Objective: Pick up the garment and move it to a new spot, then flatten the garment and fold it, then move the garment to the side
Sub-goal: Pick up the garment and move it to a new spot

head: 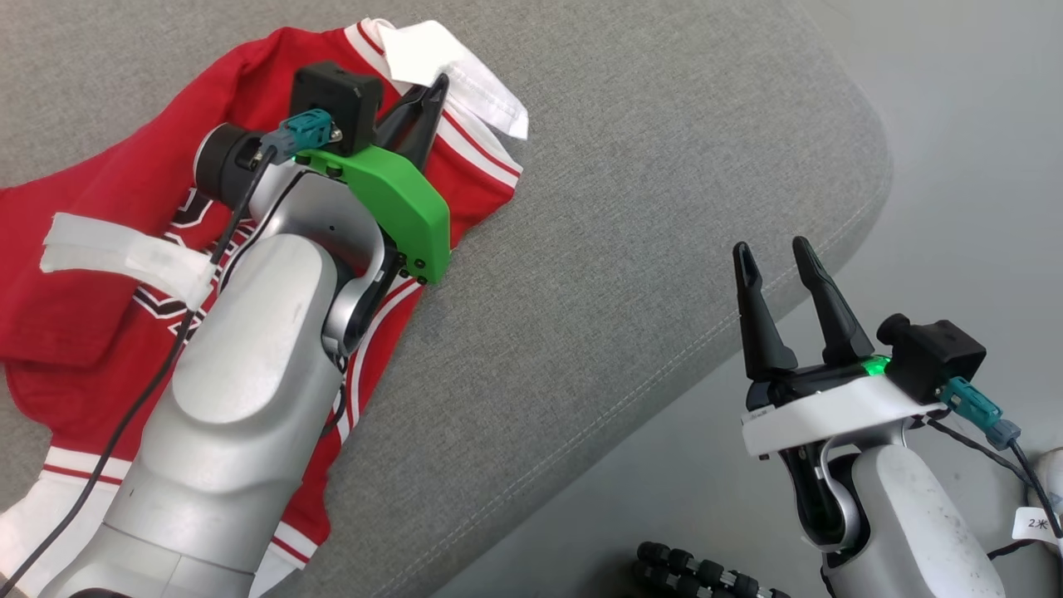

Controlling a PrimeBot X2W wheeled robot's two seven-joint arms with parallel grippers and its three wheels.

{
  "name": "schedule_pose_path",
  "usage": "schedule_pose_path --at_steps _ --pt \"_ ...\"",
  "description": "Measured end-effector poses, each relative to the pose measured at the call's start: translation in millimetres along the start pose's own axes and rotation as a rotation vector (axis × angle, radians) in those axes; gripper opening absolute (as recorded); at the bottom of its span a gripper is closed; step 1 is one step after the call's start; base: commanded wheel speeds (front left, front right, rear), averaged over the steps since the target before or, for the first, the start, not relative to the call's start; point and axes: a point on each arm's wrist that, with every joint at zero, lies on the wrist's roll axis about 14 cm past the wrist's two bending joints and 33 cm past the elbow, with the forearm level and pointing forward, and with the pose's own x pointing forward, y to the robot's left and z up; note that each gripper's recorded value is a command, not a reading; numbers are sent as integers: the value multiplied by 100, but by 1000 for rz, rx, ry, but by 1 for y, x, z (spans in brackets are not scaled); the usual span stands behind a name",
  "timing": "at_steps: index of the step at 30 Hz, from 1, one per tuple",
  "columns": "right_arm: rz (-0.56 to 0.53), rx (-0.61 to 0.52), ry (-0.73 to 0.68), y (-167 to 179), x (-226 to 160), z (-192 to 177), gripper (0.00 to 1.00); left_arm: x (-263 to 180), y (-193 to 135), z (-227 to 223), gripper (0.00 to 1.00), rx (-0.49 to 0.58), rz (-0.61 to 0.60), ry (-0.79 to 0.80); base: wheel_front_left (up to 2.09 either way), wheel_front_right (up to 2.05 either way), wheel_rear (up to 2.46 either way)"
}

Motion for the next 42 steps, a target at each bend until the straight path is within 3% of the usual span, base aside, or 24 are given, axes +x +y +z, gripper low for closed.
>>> schedule_pose_path --at_steps 6,15,23,26,36,42 --pt "0 2 13 1 1 -4 100 3 8 -4 100 -6 18 -30 0 0 0" --pt "75 -12 9 23 16 -8 100 -28 24 37 100 89 92 -206 0 0 0" --pt "171 -18 -6 55 32 -10 100 -91 71 59 100 140 295 -301 0 0 0" --pt "221 -16 -10 72 39 -13 100 -138 100 69 100 153 440 -348 0 0 0" --pt "321 -14 -25 109 47 -13 100 -249 142 69 100 168 753 -407 0 0 0" --pt "368 -12 -37 126 46 -10 100 -311 149 57 100 174 912 -398 0 0 0"
